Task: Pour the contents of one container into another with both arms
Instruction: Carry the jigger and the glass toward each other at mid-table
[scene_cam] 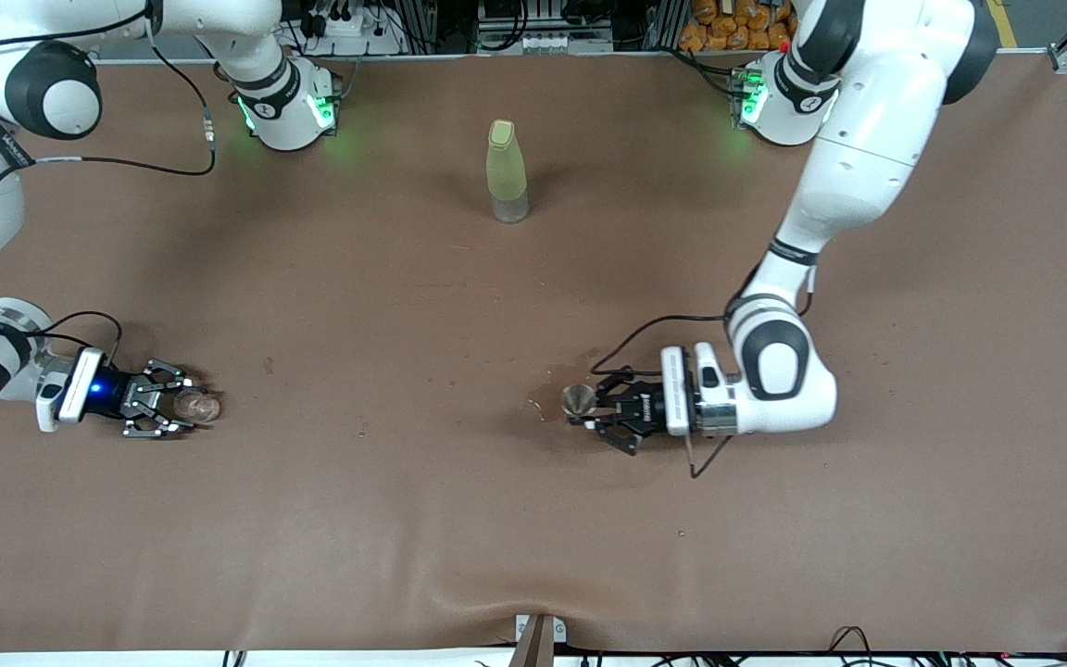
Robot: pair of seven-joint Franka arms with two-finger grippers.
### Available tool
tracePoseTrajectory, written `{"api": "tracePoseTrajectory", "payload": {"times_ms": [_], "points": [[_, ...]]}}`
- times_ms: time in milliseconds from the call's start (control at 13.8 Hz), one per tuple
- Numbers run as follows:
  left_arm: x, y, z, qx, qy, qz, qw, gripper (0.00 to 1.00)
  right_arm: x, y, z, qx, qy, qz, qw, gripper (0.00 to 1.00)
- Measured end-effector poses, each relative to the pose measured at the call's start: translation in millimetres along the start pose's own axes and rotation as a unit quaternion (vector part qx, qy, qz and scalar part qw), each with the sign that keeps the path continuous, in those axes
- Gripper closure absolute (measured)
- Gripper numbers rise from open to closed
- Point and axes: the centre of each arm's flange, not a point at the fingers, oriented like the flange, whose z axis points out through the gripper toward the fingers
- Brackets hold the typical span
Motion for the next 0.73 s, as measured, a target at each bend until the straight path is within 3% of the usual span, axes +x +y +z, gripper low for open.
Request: {"api": "tracePoseTrajectory", "payload": {"times_ms": [73, 363, 725], "points": [[5.6, 3.2, 13.0, 0.004, -0.004, 0.0, 1.0, 0.79, 0.7, -0.5, 0.7, 0.003, 0.003, 0.0, 1.0, 0.51], [29.2, 23.1, 66.2, 0.013, -0.001, -0.008, 1.0, 0.79, 26.0, 7.1, 5.4, 0.023, 0.023, 0.012, 0.999, 0.51], [42.2, 51.7, 121.6, 0.018, -0.001, -0.016, 1.0, 0.79, 139.3, 34.6, 41.7, 0.064, 0.011, 0.023, 0.998, 0.51]]}}
